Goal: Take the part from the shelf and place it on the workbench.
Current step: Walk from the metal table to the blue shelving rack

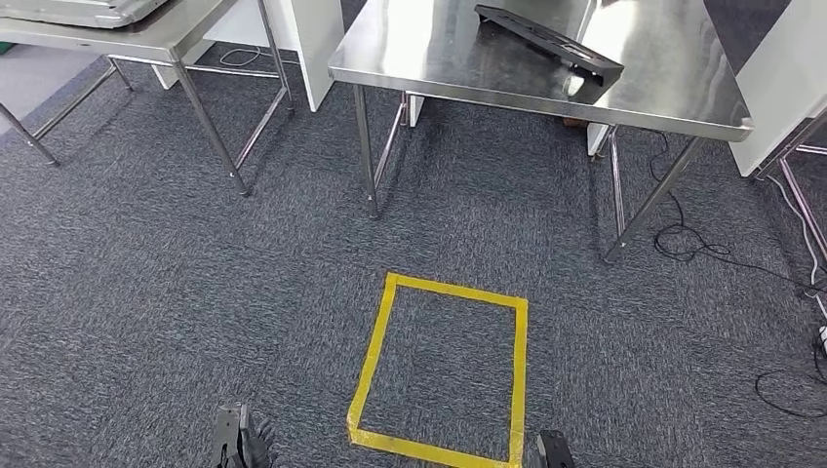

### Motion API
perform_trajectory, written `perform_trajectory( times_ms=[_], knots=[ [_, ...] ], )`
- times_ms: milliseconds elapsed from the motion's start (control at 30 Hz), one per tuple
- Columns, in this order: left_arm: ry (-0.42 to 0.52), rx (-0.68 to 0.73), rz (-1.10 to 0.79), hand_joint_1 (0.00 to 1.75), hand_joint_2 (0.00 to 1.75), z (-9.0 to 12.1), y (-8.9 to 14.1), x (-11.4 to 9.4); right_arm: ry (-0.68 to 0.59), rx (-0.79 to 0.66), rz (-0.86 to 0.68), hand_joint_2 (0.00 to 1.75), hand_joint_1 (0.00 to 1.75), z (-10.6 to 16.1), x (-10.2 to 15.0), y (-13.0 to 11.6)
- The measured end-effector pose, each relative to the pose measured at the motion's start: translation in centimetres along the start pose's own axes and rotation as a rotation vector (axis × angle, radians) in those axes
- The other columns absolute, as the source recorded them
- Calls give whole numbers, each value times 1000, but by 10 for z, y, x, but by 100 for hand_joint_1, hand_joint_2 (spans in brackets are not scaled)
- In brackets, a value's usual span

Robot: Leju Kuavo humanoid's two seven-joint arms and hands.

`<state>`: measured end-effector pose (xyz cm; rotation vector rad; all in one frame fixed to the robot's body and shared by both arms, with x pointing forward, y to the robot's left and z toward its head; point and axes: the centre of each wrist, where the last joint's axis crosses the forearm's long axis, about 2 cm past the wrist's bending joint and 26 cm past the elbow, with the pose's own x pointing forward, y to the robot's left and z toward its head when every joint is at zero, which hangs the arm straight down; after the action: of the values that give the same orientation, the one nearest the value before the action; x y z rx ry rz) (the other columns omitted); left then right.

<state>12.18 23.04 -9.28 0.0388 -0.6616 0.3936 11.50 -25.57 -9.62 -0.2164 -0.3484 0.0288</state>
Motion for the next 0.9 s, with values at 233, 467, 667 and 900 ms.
perform_trajectory(
  times_ms=[233, 467, 667, 900],
  knots=[
    [2, -2, -2, 0, 0, 0, -1, -1, 17, 2, 2, 0, 0, 1, -7, 0],
    [9, 7, -8, 0, 0, 0, -2, 0, 9, -1, 60, 0, 0, 0, -8, -2],
    [19, 36, -28, 0, 0, 2, 1, -4, 19, 16, 96, 0, 0, 1, -12, 0],
    [30, 48, -36, 0, 0, 2, 4, -5, 28, 44, 122, 0, 0, 2, -15, 1]
  ],
)
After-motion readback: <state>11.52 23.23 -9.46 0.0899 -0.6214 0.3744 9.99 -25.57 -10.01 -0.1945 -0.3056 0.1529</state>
